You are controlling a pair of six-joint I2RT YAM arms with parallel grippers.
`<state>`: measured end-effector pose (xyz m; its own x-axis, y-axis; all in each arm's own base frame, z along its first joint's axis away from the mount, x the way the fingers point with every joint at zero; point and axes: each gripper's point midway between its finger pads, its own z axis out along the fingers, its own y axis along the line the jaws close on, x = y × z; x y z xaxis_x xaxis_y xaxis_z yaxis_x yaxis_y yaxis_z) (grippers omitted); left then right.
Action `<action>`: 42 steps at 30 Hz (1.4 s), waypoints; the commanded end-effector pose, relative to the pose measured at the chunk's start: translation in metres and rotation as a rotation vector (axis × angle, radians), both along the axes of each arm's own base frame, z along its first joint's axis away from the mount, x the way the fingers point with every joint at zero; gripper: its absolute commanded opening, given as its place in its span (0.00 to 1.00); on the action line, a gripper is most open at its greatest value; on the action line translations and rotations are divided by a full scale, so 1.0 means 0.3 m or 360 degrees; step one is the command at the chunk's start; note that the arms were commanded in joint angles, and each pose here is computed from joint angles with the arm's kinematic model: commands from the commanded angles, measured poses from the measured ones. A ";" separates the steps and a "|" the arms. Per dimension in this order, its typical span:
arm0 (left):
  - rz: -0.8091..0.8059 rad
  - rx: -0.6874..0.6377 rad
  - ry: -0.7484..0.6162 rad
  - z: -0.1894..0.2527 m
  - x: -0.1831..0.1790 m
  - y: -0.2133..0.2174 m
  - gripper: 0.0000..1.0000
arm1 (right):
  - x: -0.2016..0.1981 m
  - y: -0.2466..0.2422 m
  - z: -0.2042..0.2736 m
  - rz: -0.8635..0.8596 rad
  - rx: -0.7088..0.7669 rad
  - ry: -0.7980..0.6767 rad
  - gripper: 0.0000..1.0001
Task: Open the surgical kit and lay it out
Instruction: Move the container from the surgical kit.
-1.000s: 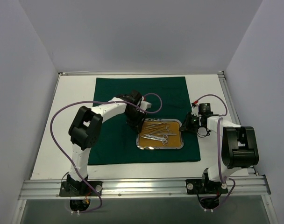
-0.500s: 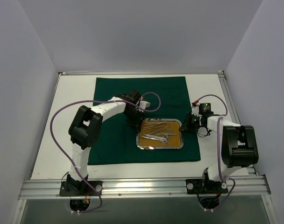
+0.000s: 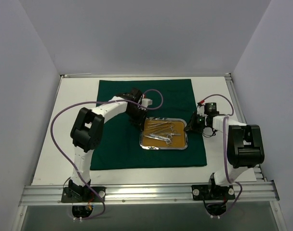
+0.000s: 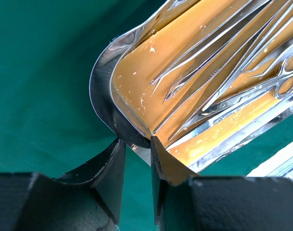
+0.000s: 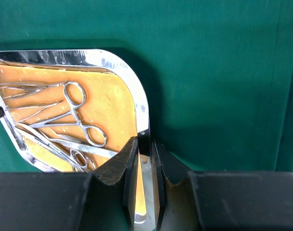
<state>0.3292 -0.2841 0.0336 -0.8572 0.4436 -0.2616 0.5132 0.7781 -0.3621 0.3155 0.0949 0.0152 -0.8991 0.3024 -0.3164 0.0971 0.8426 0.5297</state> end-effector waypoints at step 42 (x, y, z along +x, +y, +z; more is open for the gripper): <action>0.0056 0.0109 -0.0490 0.207 0.353 0.156 0.62 | 0.621 -0.058 0.089 -0.0078 -0.0007 -0.0256 0.00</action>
